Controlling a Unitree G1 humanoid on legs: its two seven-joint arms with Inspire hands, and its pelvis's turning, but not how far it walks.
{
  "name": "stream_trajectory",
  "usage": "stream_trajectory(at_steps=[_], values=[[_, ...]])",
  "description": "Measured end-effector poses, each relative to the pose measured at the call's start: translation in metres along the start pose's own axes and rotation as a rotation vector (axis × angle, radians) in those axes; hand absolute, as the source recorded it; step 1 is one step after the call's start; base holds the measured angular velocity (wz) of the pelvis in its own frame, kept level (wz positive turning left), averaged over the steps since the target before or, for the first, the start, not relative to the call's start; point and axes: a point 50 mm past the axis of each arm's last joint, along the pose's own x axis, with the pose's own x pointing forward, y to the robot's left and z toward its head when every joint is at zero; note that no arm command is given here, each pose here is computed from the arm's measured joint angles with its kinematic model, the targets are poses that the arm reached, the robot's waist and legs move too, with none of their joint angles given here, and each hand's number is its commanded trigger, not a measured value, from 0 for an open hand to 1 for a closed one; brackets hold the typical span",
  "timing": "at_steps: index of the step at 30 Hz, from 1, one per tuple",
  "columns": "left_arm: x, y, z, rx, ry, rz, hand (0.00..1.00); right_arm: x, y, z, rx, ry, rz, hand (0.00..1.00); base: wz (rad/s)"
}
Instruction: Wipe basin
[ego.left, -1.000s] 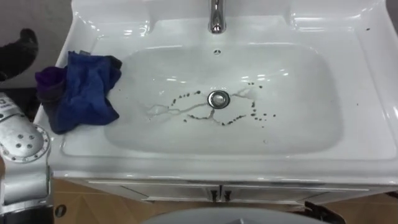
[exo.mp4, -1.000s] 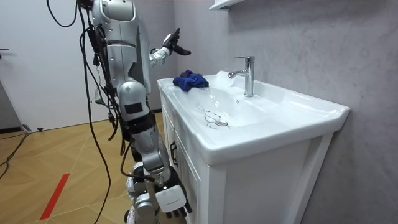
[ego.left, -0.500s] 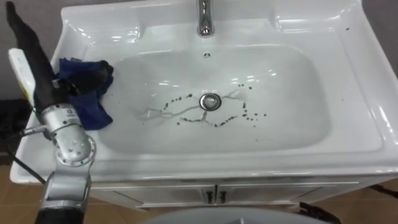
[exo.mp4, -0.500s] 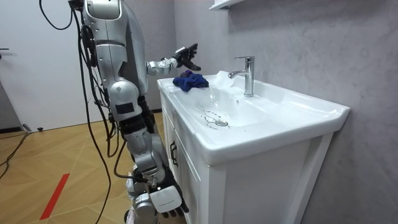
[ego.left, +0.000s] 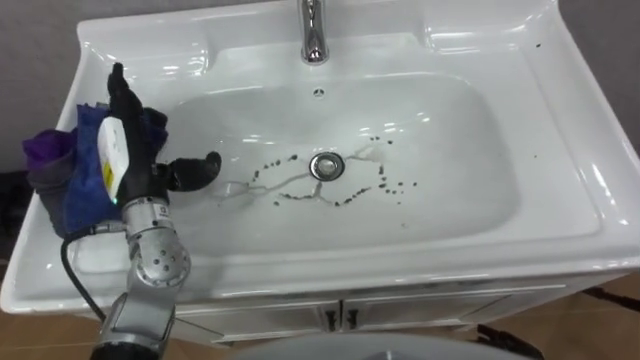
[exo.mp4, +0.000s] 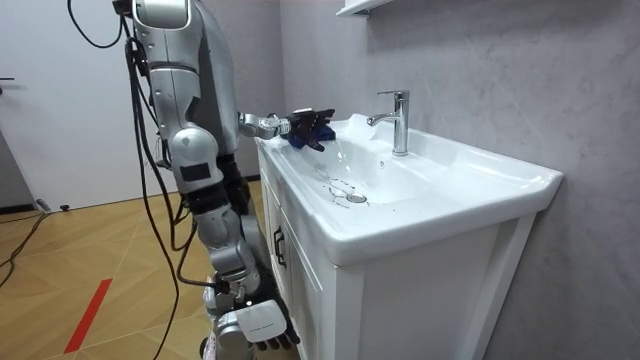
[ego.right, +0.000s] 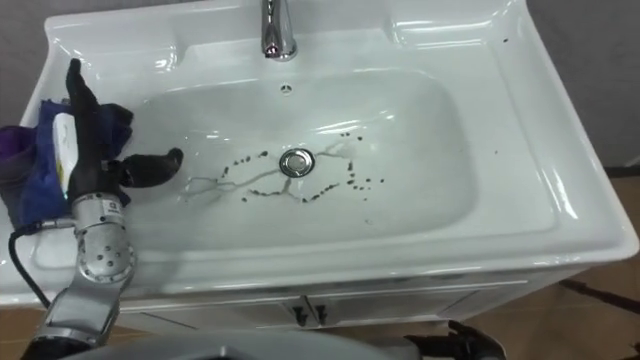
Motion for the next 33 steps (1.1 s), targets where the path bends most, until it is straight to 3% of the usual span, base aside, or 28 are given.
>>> stream_trajectory(at_steps=[7,20,33], values=[[0.0001,0.0009,0.0003,0.009,-0.008,0.01,0.0,-0.0001,-0.0003,-0.0003,-0.003,0.001,-0.001,0.0,0.0],[-0.0013,0.0011,0.0061,0.265,-0.156,0.028,0.0,0.0004,0.0013,-0.001,-0.013,0.005,-0.017,0.0,-0.01],[-0.0017,0.0066,0.0085,0.308,-0.204,0.129,0.0,0.0015,0.0073,-0.0027,-0.034,0.019,-0.003,0.0,-0.02]])
